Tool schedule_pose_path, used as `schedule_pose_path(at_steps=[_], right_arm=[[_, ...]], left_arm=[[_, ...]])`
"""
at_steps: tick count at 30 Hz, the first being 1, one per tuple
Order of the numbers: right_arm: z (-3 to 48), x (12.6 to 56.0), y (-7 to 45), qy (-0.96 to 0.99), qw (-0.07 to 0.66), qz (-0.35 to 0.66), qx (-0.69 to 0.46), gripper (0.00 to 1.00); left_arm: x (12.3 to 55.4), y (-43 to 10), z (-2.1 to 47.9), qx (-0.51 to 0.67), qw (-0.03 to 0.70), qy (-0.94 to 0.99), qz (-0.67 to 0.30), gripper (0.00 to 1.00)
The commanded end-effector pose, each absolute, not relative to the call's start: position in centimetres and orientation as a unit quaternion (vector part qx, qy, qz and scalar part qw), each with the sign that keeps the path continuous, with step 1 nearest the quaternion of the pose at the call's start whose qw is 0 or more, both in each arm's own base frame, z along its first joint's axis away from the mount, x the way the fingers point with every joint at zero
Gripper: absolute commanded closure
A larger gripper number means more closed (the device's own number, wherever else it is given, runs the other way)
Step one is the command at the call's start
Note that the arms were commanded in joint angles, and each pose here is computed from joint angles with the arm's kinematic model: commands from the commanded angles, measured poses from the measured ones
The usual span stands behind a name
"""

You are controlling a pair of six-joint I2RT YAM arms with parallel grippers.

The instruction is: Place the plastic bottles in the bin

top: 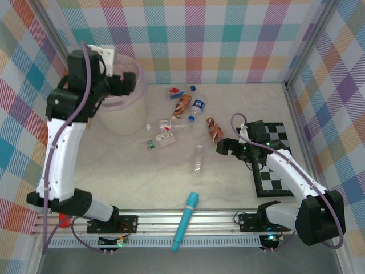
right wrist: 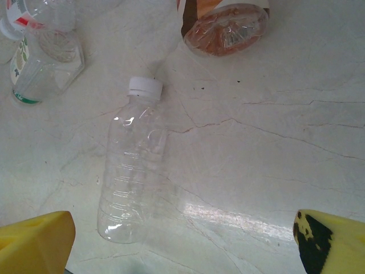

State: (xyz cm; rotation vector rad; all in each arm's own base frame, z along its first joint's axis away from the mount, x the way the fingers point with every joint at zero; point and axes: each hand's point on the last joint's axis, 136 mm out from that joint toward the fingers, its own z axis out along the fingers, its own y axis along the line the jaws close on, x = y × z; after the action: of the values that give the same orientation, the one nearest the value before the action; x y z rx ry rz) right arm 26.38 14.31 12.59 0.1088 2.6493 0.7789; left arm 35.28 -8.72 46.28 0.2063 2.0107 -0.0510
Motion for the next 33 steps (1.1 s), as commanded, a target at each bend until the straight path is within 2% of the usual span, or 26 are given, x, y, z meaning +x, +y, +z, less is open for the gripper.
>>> schedule_pose_path(at_steps=[1,3,8,15,20,28,33], right_arm=[[13.5,27.2,14.4,0.937,0.201,0.281,0.043,0.02],[13.6,27.3,14.0,0.938,0.208,0.274,0.048,0.02],[13.7,27.5,13.5,0.939,0.219,0.259,0.050,0.02],[13.3,27.4,13.2,0.939,0.221,0.256,0.059,0.02],[12.9,27.3,13.3,0.939,0.218,0.260,0.060,0.02],[12.7,27.1,13.3,0.939,0.217,0.260,0.063,0.02],[13.1,26.8,12.3,0.937,0.241,0.243,0.072,0.02]], left_arm=[[32.8,-10.2,43.0,0.111,0.493,0.863,0.001,0.09],[32.1,-12.7,40.5,0.123,0.475,0.871,-0.028,0.09],[30.8,-20.9,31.9,0.147,0.396,0.889,-0.180,0.10],[29.5,-28.0,21.5,0.115,0.302,0.910,-0.258,0.09],[28.2,-31.1,15.6,0.101,0.254,0.926,-0.262,0.08],[28.8,-35.0,9.7,0.105,0.242,0.940,-0.218,0.09],[29.5,-35.5,6.7,0.102,0.233,0.949,-0.186,0.14]])
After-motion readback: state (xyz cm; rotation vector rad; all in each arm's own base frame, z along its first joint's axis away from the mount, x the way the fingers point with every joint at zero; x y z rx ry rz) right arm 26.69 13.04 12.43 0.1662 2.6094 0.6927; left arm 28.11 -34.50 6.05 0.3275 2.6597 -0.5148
